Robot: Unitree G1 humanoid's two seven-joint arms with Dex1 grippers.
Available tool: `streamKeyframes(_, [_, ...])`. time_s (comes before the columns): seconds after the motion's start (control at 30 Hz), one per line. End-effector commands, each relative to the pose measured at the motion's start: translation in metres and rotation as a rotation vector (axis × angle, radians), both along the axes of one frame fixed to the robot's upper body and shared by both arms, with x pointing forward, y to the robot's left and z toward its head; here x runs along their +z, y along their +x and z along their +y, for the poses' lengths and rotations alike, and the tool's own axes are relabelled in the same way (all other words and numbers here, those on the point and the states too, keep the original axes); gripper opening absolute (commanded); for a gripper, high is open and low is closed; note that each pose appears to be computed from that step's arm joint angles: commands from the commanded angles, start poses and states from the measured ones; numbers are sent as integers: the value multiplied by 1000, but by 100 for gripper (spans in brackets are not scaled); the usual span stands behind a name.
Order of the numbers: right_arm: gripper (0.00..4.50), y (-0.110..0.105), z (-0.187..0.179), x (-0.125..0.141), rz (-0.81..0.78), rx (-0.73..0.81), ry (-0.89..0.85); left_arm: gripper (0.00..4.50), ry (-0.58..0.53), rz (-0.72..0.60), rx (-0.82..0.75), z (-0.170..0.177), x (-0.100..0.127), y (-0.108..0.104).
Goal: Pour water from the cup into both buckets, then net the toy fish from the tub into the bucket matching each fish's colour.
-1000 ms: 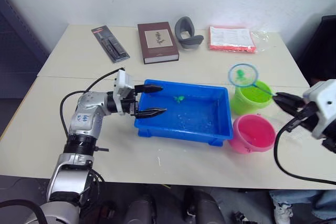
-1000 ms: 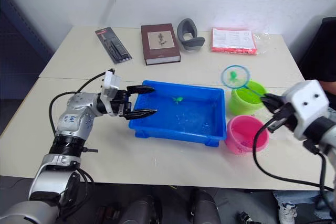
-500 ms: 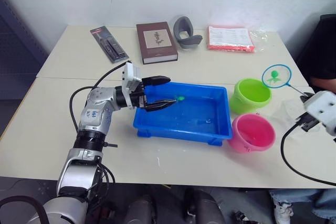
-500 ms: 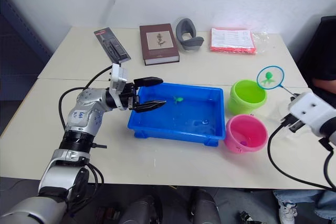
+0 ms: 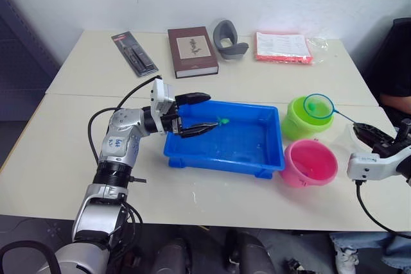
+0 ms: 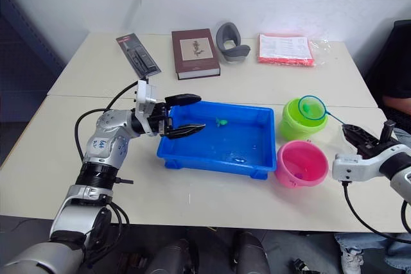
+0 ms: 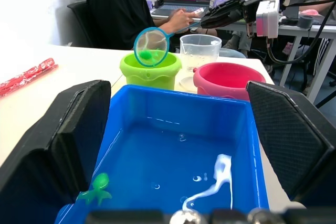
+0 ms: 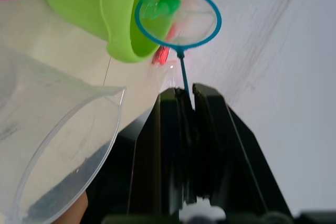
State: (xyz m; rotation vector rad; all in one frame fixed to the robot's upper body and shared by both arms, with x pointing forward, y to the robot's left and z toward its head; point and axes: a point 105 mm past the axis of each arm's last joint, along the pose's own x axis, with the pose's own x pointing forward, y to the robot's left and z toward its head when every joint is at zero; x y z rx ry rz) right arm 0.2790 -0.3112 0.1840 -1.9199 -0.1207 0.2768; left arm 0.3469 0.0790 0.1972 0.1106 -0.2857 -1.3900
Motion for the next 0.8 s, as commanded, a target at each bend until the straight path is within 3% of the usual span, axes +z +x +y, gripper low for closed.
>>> streamKeyframes(0.03, [0,0,-1,23,-75,24,-21,444,-8,-48,-19,-3,8,-3])
streamKeyframes(0.27, [0,-2,-11,27,-83,-14,-17,444,-3,-56,-13,-1,7,-2])
streamKeyframes(0.4, [0,-4,2,17,-29,58,-28,444,-2,-56,-17,-1,6,-3])
streamKeyframes(0.5, [0,-1,-15,29,-80,-19,-17,444,-1,-57,-19,-1,6,-3])
streamKeyframes(0.6, [0,-2,-11,25,-54,1,4,444,2,-58,-17,-1,7,-3])
streamKeyframes(0.67, [0,-3,-8,31,-81,-3,74,444,2,-62,-4,2,7,-2])
streamKeyframes(0.8, [0,-2,24,51,-54,54,472,444,11,-55,23,18,7,-2])
